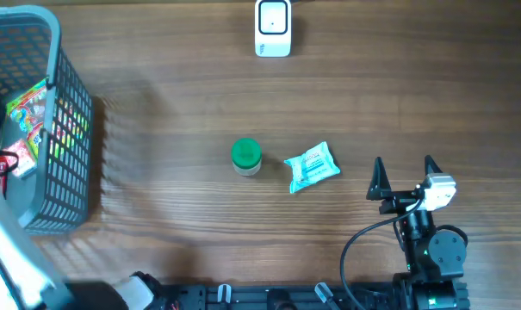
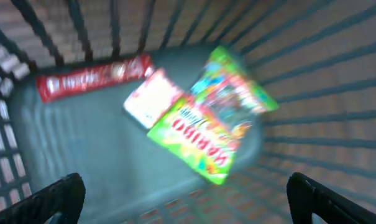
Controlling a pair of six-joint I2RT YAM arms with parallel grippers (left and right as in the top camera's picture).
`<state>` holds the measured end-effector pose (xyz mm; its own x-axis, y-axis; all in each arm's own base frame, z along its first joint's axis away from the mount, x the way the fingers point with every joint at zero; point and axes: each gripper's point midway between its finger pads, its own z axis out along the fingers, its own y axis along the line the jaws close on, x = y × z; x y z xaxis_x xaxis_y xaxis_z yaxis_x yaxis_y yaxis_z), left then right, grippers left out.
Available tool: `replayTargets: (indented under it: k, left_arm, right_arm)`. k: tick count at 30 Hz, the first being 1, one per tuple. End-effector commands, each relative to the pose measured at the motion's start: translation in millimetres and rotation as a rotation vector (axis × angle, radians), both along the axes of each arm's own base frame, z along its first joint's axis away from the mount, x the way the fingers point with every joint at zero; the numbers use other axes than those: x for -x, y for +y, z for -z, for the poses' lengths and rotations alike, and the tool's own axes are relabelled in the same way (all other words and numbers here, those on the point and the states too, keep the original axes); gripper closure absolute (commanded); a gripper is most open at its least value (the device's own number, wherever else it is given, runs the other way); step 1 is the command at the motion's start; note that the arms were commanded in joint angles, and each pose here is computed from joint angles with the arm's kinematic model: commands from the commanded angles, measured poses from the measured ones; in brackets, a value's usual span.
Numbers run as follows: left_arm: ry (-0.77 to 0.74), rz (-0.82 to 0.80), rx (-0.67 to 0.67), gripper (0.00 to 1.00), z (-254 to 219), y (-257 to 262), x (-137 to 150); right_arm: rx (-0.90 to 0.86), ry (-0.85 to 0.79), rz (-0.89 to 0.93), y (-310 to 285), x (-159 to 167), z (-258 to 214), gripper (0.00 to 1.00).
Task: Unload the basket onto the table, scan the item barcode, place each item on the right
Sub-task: 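Reach the left gripper into the basket and grasp the pink candy bag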
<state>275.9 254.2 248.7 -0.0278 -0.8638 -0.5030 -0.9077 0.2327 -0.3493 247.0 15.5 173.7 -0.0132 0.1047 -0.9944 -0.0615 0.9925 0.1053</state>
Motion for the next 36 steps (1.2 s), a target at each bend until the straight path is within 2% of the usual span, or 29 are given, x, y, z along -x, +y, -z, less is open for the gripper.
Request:
replayTargets:
  k: [1,5,10,19,36]
  left_arm:
    - [0.118,-0.031,0.164,0.00,65.3,13.2,-6.8]
    - [0.240,-0.070,0.172,0.00,102.9,28.5,-2.4]
    - [0.370,-0.084,0.063,0.00,119.2,55.0,7.0]
    - [0.380,-0.003,0.005,0.00,137.9,72.7,-13.8]
    - [0.426,0.048,0.056,0.00,204.5,71.4,-39.5]
  right_arm:
    - [-0.010,-0.006,-0.009,1.5,0.3,-1.2,0.00]
    - [-0.009,-0.006,-0.009,1.5,0.3,-1.4,0.00]
    - [-0.009,-0.006,-0.009,1.5,0.3,-1.4,0.00]
    - [-0.009,-0.006,-0.009,1.5,0.3,-1.4,0.00]
    - [-0.009,-0.006,-0.009,1.5,0.3,-1.4,0.00]
